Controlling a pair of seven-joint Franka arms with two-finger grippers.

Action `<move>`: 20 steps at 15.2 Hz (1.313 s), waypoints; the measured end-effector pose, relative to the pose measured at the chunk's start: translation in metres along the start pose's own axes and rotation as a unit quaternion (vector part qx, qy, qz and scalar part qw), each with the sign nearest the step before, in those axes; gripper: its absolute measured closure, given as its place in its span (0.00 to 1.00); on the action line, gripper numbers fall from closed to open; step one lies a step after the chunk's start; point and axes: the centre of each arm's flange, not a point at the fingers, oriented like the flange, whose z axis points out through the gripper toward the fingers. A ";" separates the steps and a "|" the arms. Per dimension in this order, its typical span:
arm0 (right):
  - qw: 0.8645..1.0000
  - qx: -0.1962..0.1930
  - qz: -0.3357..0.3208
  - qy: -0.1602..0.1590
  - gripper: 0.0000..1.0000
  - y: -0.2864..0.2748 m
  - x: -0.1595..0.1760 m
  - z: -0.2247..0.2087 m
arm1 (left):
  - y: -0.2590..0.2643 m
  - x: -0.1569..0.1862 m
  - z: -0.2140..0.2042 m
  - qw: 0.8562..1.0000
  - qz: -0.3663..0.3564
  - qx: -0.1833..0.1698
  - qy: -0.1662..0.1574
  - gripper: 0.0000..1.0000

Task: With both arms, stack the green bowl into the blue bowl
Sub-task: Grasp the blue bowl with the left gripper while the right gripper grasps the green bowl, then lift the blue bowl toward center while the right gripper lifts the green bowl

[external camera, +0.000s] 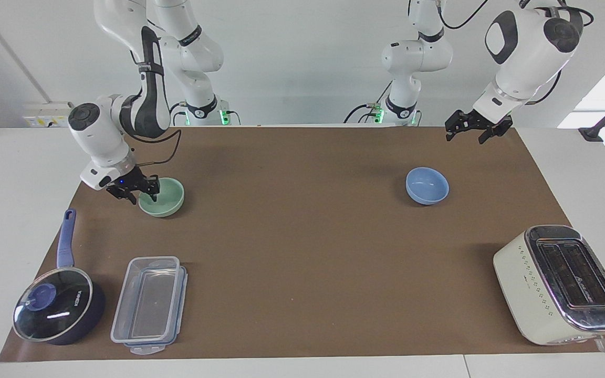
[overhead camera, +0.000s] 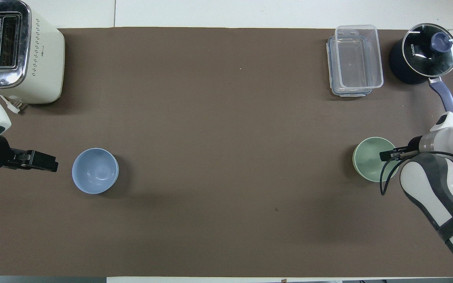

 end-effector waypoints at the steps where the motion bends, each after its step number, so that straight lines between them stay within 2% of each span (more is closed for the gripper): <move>1: 1.000 0.000 -0.002 0.000 0.42 0.000 -0.002 0.002 | -0.002 -0.003 0.016 1.000 -0.002 0.000 0.002 0.00; 2: 1.000 0.000 -0.005 -0.001 0.42 0.000 -0.003 0.003 | -0.003 -0.004 0.032 1.000 -0.004 0.001 0.007 0.00; 3: 1.000 0.001 -0.007 -0.001 0.50 -0.001 -0.004 0.003 | -0.005 -0.005 0.047 1.000 -0.006 0.002 0.014 0.00; 7: 1.000 0.001 -0.006 0.002 0.93 -0.002 -0.004 -0.001 | -0.011 0.002 0.098 0.999 -0.010 0.008 0.047 0.00; 12: 1.000 0.002 -0.008 0.003 0.95 -0.004 -0.004 -0.010 | -0.018 0.031 0.132 0.996 -0.026 0.013 0.079 0.01; 16: 0.999 0.014 -0.009 -0.028 0.95 0.003 0.016 -0.054 | -0.019 0.039 0.149 0.997 -0.028 0.013 0.073 0.05; 19: 0.999 0.015 -0.013 -0.030 0.95 0.004 0.031 -0.091 | -0.016 0.039 0.154 0.997 -0.024 0.013 0.067 0.09; 20: 0.999 0.016 -0.014 -0.032 0.95 0.003 0.034 -0.099 | -0.014 0.039 0.154 0.998 -0.022 0.013 0.064 0.14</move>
